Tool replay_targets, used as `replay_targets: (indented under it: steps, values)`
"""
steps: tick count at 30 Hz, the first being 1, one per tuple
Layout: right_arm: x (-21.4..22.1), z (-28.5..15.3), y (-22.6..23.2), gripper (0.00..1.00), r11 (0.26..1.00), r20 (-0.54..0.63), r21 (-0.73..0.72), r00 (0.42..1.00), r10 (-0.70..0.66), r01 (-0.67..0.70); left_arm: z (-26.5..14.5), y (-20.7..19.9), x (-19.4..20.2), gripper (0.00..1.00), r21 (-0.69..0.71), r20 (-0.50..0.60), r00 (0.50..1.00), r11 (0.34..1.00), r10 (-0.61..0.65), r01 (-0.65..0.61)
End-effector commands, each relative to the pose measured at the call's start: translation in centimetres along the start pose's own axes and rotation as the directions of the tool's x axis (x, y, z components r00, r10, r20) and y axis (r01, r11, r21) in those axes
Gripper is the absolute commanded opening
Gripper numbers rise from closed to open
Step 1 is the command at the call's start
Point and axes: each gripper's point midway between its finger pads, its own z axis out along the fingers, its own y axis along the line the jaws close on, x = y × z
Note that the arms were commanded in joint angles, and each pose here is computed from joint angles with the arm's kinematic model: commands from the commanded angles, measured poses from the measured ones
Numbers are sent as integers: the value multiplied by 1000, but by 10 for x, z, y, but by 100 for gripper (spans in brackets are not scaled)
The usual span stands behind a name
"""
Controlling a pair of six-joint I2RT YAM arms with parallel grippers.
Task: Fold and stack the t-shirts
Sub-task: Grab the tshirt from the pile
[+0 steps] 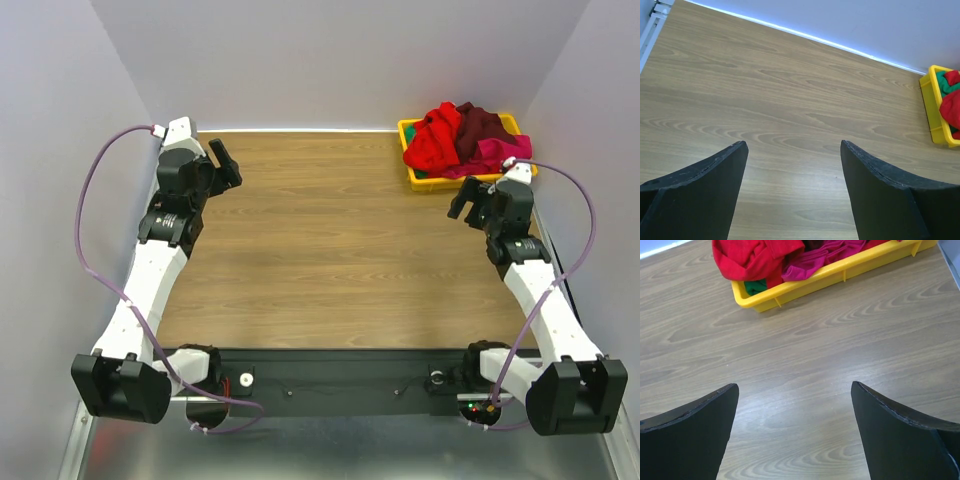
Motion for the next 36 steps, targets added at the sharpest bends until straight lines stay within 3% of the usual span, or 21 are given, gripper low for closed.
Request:
replay_targets:
  steps: [1,9,14,21,36]
  values:
    - [-48,-7,18,100,996,88,-59,994,-64,69,-10,0,-24,86,-9,74,997,1000,20,-20]
    - [-95,26,35,100,991,101,-55,988,-117,123,-11,-5,-11,86,34,47,999,999,11,-13]
    - [-62,99,38,100,996,-71,-16,994,-86,85,-8,-12,-10,86,66,45,999,998,-14,11]
    - [-35,179,36,100,994,-177,50,981,-85,95,-10,-13,-12,86,70,39,999,997,-30,28]
    - [-49,249,40,98,987,-132,101,985,-108,121,-15,-2,10,86,22,-14,998,998,-63,64]
